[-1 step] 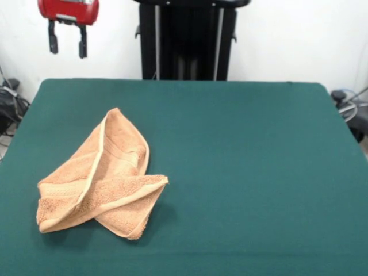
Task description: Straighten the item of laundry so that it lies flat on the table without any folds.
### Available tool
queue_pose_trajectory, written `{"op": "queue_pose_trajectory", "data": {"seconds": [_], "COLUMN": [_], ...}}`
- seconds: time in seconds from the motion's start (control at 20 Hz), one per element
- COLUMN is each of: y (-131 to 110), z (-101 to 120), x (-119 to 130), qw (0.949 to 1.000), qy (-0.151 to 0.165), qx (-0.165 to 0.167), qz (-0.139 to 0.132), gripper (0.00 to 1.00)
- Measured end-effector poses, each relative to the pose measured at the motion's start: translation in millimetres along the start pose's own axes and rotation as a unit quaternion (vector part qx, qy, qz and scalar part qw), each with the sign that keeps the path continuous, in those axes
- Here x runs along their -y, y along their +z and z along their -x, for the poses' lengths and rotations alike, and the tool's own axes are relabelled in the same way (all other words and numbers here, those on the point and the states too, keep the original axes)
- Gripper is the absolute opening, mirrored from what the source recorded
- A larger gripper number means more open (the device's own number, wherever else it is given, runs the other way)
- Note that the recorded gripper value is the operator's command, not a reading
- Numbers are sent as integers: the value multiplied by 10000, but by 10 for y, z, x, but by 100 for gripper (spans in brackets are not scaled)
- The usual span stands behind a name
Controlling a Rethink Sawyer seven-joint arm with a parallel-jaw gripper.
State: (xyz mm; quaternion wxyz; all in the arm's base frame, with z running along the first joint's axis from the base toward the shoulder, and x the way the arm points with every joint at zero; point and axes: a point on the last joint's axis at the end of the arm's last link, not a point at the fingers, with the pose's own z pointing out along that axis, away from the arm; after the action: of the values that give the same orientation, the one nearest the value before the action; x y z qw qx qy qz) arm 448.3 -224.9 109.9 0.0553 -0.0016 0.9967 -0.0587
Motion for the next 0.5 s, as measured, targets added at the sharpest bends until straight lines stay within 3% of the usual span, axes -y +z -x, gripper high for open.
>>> {"op": "queue_pose_trajectory", "data": {"seconds": [0.25, 0.5], "y": [99, 102], "z": [58, 79], "x": [-184, -209], "qw": [9996, 9993], "qy": [-104, 12], "qx": [257, 355], "qz": [-41, -89], "gripper": [100, 100]}}
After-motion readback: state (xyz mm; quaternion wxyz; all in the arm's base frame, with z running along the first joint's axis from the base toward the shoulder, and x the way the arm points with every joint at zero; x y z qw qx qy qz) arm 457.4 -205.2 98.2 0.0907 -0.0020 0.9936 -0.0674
